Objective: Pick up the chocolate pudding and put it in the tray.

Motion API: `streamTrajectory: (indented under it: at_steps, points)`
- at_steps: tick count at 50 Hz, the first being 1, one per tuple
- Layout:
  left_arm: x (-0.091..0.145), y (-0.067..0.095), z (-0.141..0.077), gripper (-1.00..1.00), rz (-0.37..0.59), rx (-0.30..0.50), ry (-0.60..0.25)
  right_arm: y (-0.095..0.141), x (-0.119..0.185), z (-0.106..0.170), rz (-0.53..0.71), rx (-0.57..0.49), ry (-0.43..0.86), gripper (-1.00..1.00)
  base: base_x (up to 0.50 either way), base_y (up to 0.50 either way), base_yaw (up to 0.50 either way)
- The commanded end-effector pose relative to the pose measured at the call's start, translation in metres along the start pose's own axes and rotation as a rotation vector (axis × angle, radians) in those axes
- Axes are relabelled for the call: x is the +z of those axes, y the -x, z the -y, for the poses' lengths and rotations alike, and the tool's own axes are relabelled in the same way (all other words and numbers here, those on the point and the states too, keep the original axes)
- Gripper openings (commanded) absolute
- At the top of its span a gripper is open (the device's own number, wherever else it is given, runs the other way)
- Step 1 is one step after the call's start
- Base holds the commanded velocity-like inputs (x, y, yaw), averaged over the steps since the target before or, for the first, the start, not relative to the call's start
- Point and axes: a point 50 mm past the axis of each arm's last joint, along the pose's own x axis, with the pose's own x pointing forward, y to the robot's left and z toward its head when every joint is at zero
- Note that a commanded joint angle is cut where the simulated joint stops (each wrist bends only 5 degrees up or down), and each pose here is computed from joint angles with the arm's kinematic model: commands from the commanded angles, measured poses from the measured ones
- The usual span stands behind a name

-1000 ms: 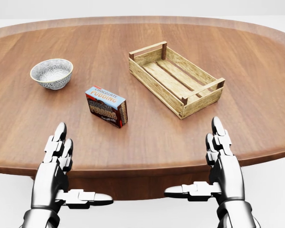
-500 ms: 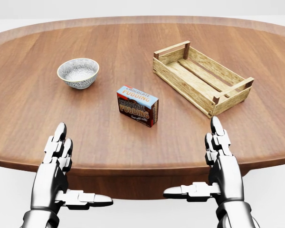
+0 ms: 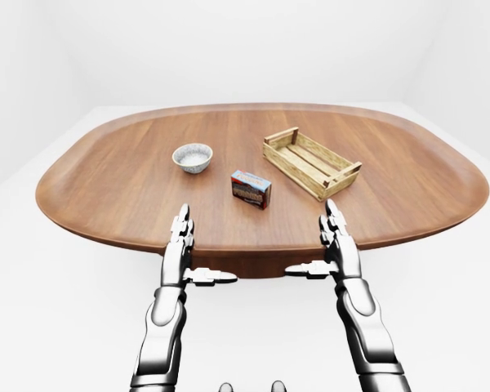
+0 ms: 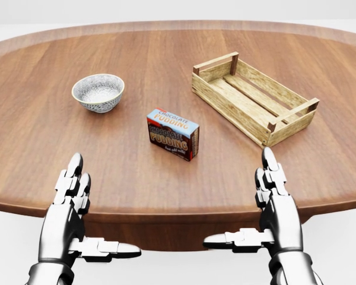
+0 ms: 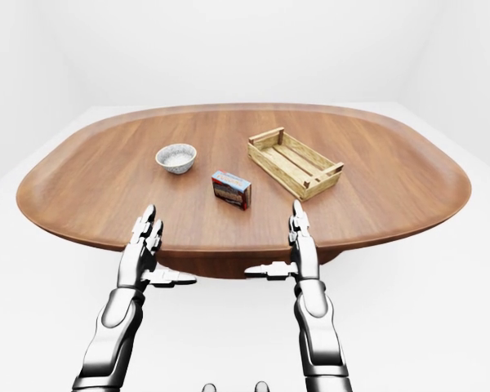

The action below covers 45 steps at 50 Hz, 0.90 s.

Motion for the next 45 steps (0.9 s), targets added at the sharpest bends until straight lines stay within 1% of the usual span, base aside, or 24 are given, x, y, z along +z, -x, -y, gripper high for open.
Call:
streamTrajectory:
  at_steps: [1, 26, 28, 29, 31, 33, 34, 35, 36, 38, 39, 41, 45]
  points:
    - [0.001, 0.000, 0.000, 1.00, 0.001, 0.000, 0.000, -0.001, -0.001, -0.001, -0.004, 0.000, 0.008, 1.00, 0.26, 0.05, 0.00]
    - [0.002, 0.000, 0.000, 1.00, 0.004, 0.002, 0.003, -0.001, -0.002, 0.000, -0.006, -0.008, 0.014, 1.00, 0.27, 0.05, 0.00]
    - [0.001, -0.001, 0.000, 1.00, 0.004, 0.002, 0.002, -0.001, -0.010, 0.000, -0.006, -0.008, 0.014, 1.00, 0.28, 0.05, 0.00]
    - [0.002, -0.001, 0.000, 1.00, 0.003, 0.002, 0.002, -0.001, -0.002, 0.000, -0.006, -0.007, 0.014, 1.00, 0.28, 0.05, 0.00]
    - [0.002, -0.001, 0.000, 1.00, 0.004, 0.002, 0.002, -0.001, -0.002, 0.000, -0.006, -0.008, 0.014, 1.00, 0.28, 0.06, 0.00]
    - [0.001, -0.001, 0.000, 1.00, 0.004, 0.002, 0.002, -0.001, -0.014, 0.000, -0.010, -0.008, 0.015, 1.00, 0.28, 0.05, 0.00]
    - [0.002, -0.001, 0.000, 1.00, 0.004, 0.002, 0.001, -0.002, -0.005, 0.001, -0.007, -0.008, 0.014, 1.00, 0.28, 0.05, 0.00]
    - [0.002, -0.001, 0.000, 1.00, 0.004, 0.002, 0.001, -0.002, -0.003, 0.000, -0.007, -0.007, 0.015, 1.00, 0.28, 0.05, 0.00]
    - [0.002, -0.001, 0.000, 1.00, 0.004, 0.003, 0.002, -0.001, -0.008, 0.001, -0.007, -0.008, 0.016, 1.00, 0.28, 0.05, 0.00]
    - [0.002, -0.001, 0.000, 1.00, 0.004, 0.003, 0.001, -0.001, -0.008, 0.001, -0.008, -0.007, 0.015, 1.00, 0.28, 0.05, 0.00]
    - [0.002, -0.001, 0.000, 1.00, 0.004, 0.003, 0.001, -0.001, -0.015, 0.001, -0.014, -0.007, 0.016, 1.00, 0.28, 0.05, 0.00]
    - [0.003, -0.001, 0.000, 1.00, 0.004, 0.003, 0.001, -0.002, -0.003, 0.001, -0.008, -0.007, 0.016, 1.00, 0.28, 0.05, 0.00]
    - [0.002, -0.001, 0.000, 1.00, 0.004, 0.003, 0.001, -0.002, -0.002, 0.000, -0.008, -0.006, 0.017, 1.00, 0.28, 0.05, 0.00]
